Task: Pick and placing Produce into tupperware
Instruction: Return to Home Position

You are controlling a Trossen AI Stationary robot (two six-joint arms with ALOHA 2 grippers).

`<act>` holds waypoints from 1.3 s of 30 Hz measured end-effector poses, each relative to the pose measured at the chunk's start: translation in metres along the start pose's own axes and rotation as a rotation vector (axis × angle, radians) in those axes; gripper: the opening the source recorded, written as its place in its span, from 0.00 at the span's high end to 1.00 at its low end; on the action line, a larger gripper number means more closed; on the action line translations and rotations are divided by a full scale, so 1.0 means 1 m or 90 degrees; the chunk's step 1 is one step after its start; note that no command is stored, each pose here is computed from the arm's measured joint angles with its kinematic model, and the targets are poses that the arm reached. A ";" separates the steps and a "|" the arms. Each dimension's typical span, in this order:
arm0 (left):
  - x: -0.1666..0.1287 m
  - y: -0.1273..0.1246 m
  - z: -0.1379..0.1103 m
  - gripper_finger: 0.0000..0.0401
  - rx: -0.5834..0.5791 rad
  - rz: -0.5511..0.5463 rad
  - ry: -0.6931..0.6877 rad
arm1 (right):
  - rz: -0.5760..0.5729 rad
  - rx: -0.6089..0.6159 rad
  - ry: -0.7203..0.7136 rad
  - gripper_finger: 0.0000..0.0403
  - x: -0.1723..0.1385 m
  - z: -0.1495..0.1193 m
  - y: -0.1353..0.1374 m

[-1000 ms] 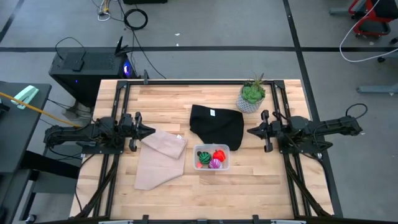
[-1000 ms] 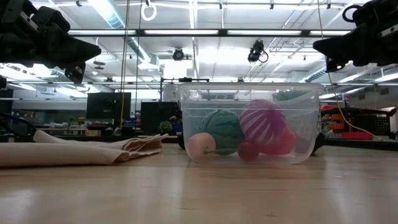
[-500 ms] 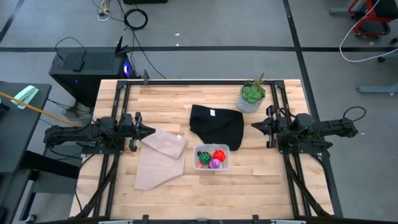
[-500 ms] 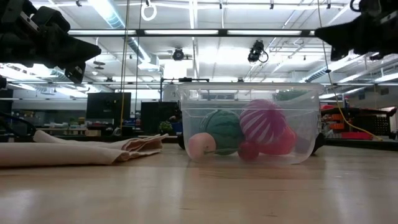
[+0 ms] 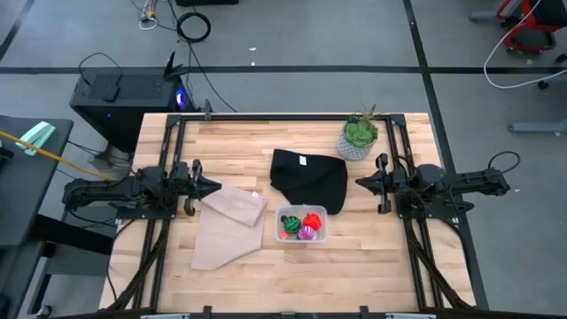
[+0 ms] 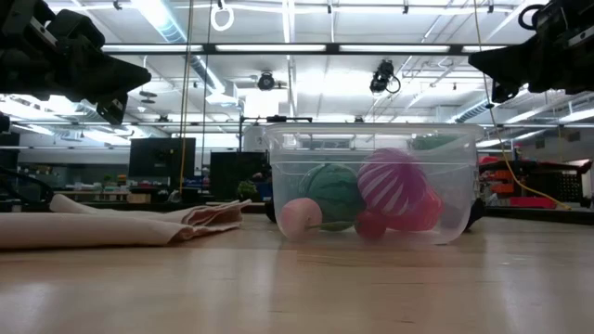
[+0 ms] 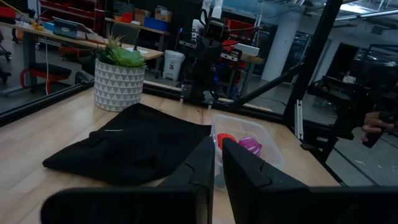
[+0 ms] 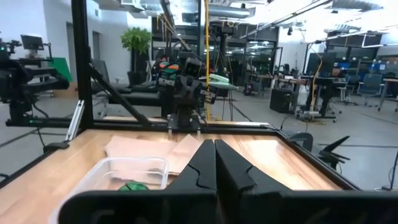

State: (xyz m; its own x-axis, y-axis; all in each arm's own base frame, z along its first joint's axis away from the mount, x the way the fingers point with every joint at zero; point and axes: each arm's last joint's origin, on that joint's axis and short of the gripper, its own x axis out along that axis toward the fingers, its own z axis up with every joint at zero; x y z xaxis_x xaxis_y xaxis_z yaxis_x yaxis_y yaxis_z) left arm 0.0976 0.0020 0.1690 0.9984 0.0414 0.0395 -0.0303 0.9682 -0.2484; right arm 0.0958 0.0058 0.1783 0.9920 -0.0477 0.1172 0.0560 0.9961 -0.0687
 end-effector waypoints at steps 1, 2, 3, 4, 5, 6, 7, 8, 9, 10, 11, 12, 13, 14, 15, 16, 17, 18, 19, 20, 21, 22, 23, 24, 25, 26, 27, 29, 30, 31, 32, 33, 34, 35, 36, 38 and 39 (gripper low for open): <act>0.000 0.000 0.000 0.91 0.000 0.000 0.000 | 0.003 -0.001 0.000 1.00 0.000 -0.002 0.000; 0.000 0.000 0.000 0.92 0.000 0.000 0.000 | 0.004 -0.002 0.005 1.00 0.000 -0.003 0.000; 0.000 0.000 0.000 0.92 0.000 0.000 0.000 | 0.007 -0.002 0.005 1.00 0.000 -0.003 0.001; 0.000 0.000 0.000 0.92 0.000 0.000 0.000 | 0.011 -0.002 0.005 1.00 0.000 -0.003 0.001; 0.000 0.000 0.000 0.93 0.000 0.000 0.000 | 0.016 -0.002 0.004 1.00 0.000 -0.003 0.001; 0.000 0.000 0.000 0.93 0.000 0.000 0.000 | 0.020 -0.002 0.004 1.00 0.000 -0.003 0.001; 0.000 0.000 0.000 0.93 0.000 0.000 0.000 | 0.023 -0.001 0.004 1.00 0.000 -0.002 0.001; 0.000 0.000 0.000 0.93 0.000 0.000 0.000 | 0.023 0.001 0.004 1.00 0.000 -0.003 0.001; 0.000 0.000 0.000 0.93 0.000 0.000 0.000 | 0.024 0.001 0.004 1.00 0.000 -0.002 0.001; 0.000 0.000 0.000 0.92 0.000 0.000 0.000 | 0.025 0.001 0.004 1.00 0.000 -0.003 0.001; 0.000 0.000 0.000 0.92 0.000 0.000 0.000 | 0.029 0.000 0.004 1.00 0.000 -0.003 0.002; 0.000 0.000 0.000 0.91 0.000 0.000 0.000 | 0.037 0.000 0.006 1.00 0.000 -0.003 0.002; 0.000 0.000 0.000 0.91 0.000 0.000 0.000 | 0.047 0.000 0.006 1.00 0.000 -0.003 0.002; 0.000 0.000 0.000 0.90 0.000 0.000 0.000 | 0.053 0.000 0.005 1.00 0.000 -0.003 0.003; 0.000 0.000 0.000 0.90 0.000 0.000 0.000 | 0.055 0.002 0.005 1.00 0.000 -0.003 0.003; 0.000 0.000 0.000 0.90 0.000 0.000 0.000 | 0.055 0.004 0.005 1.00 0.000 -0.003 0.003; 0.000 0.000 0.000 0.90 0.000 0.000 0.000 | 0.055 0.004 0.005 1.00 0.000 -0.003 0.003; 0.000 0.000 0.000 0.90 0.000 0.000 0.000 | 0.055 0.004 0.006 1.00 0.000 -0.003 0.003; 0.000 0.000 0.000 0.91 0.000 0.000 0.000 | 0.051 0.003 0.007 1.00 0.000 -0.003 0.003; 0.000 0.000 0.000 0.91 0.000 0.000 0.000 | 0.044 0.004 0.010 0.99 0.000 -0.004 0.002; 0.000 0.000 0.000 0.92 0.000 0.000 0.000 | 0.034 0.009 0.014 0.99 0.000 -0.004 0.002; 0.000 0.000 0.000 0.92 0.000 0.000 0.000 | 0.026 0.013 0.022 0.99 0.000 -0.005 0.002; 0.000 0.000 0.000 0.92 0.000 0.000 0.000 | 0.019 0.013 0.030 0.98 0.000 -0.006 0.001; 0.000 0.000 0.000 0.93 0.000 0.000 0.000 | 0.017 0.012 0.037 0.98 0.000 -0.007 0.001; 0.000 0.000 0.000 0.93 0.000 0.000 -0.001 | 0.016 0.010 0.043 0.97 0.000 -0.008 0.001; 0.000 0.000 0.000 0.93 0.000 0.000 -0.001 | 0.018 0.008 0.045 0.97 0.000 -0.009 0.001; 0.000 0.000 0.000 0.93 0.000 0.000 -0.001 | 0.023 0.003 0.045 0.97 0.000 -0.009 0.002; 0.000 0.000 0.000 0.92 0.000 0.000 -0.001 | 0.031 -0.015 0.044 0.96 0.000 -0.009 0.002; 0.000 0.000 0.000 0.92 0.000 0.000 -0.001 | 0.033 -0.025 0.044 0.96 0.000 -0.009 0.002; 0.000 0.000 0.000 0.91 0.000 0.000 -0.001 | 0.035 -0.040 0.043 0.97 0.000 -0.009 0.002; 0.000 0.000 0.000 0.91 0.000 0.000 -0.001 | 0.037 -0.053 0.043 0.97 0.000 -0.009 0.002; 0.000 0.000 0.000 0.90 0.000 0.000 -0.001 | 0.038 -0.060 0.043 0.97 0.000 -0.009 0.002; 0.000 0.000 0.000 0.90 0.000 0.000 -0.001 | 0.038 -0.061 0.043 0.97 0.000 -0.009 0.002; 0.000 0.000 0.000 0.90 0.000 0.000 0.000 | 0.038 -0.062 0.043 0.97 0.000 -0.009 0.002; 0.000 0.000 0.000 0.90 0.000 0.000 -0.001 | 0.038 -0.062 0.043 0.97 0.000 -0.009 0.002; 0.000 0.000 0.000 0.91 0.000 0.000 -0.001 | 0.038 -0.063 0.043 0.97 0.000 -0.009 0.002; 0.000 0.000 0.000 0.91 0.000 0.000 -0.001 | 0.038 -0.063 0.043 0.97 0.000 -0.009 0.002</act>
State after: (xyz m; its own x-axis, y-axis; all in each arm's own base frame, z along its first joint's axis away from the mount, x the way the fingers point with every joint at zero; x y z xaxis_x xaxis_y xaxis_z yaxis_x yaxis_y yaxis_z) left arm 0.0976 0.0020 0.1691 0.9983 0.0411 0.0406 -0.0297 0.9682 -0.2484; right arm 0.0968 0.0074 0.1696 0.9990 0.0037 0.0434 0.0038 0.9853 -0.1709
